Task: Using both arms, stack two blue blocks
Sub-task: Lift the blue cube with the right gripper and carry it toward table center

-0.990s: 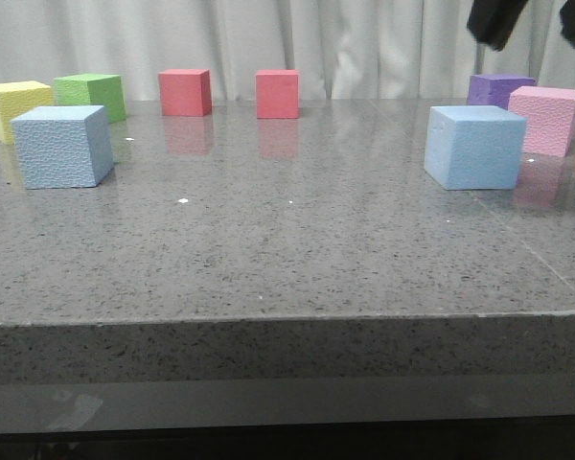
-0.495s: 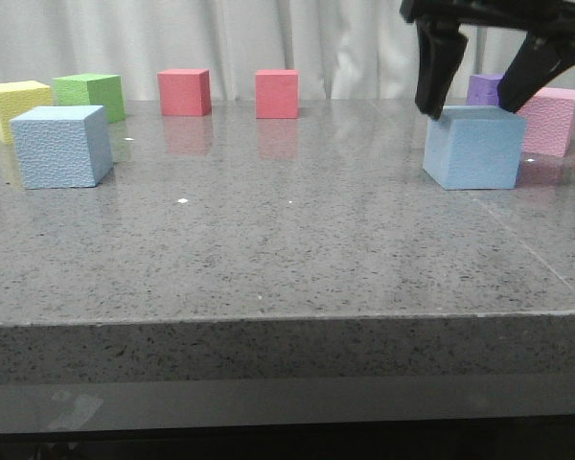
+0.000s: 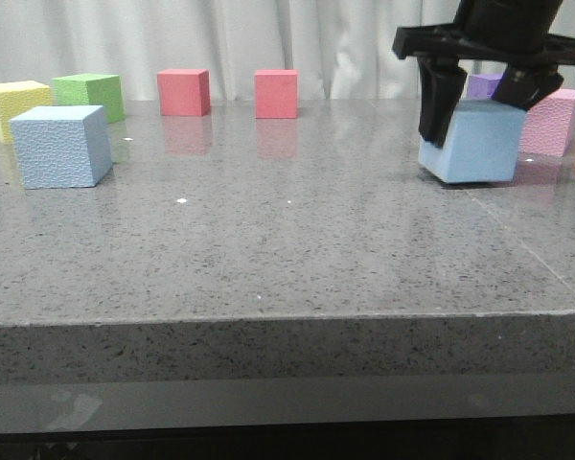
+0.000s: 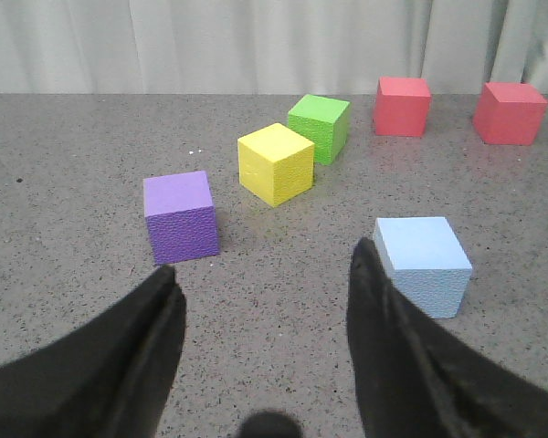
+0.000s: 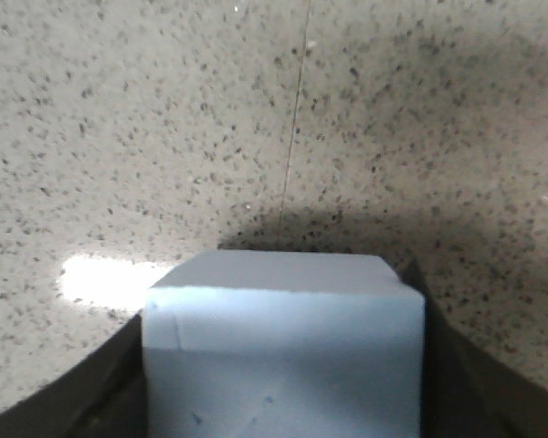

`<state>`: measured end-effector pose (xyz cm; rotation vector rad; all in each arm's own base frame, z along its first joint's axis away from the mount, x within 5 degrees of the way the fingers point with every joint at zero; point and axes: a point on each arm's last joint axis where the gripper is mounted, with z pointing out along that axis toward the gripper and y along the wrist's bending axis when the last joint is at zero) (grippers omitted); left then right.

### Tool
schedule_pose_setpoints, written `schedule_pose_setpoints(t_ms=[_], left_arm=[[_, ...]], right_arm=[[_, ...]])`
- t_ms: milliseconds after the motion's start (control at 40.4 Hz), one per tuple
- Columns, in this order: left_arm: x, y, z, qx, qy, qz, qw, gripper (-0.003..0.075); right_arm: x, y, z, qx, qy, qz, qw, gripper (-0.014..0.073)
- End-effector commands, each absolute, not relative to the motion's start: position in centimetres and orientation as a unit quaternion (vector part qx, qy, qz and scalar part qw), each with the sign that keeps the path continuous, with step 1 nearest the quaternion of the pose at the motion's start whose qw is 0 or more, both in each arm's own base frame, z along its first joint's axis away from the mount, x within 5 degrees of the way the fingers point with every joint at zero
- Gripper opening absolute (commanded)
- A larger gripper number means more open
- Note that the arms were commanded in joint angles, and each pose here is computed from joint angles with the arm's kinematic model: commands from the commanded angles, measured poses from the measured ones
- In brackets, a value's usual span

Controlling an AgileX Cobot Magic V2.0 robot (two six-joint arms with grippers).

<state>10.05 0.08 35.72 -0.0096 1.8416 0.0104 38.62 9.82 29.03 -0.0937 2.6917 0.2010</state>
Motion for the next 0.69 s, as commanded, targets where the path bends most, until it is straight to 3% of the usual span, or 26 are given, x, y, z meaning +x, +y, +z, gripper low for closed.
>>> schedule_pose_setpoints(t_ms=[0, 149, 297, 495, 668], left_arm=[[10.2, 0.0, 37.3, -0.003, 0.765, 0.003, 0.644, 0.0384], [10.2, 0.0, 37.3, -0.003, 0.765, 0.003, 0.644, 0.0384], [10.2, 0.0, 37.3, -0.003, 0.765, 0.003, 0.644, 0.0384], [10.2, 0.0, 37.3, -0.003, 0.765, 0.003, 0.644, 0.0384], [10.2, 0.0, 37.3, -0.003, 0.765, 0.003, 0.644, 0.0384]], right_arm=[[38.0, 10.0, 33.5, -0.046, 0.958, 0.079, 0.27, 0.0434], [37.2, 11.9, 36.7, -0.125, 0.948, 0.074, 0.282, 0.0434], [36.0, 15.5, 38.5, -0.272, 0.907, 0.059, 0.316, 0.0434], [34.5, 19.8, 38.2, -0.45, 0.829, 0.044, 0.329, 0.0434], [34.0, 22.0, 36.2, -0.593, 0.752, 0.034, 0.287, 0.0434]])
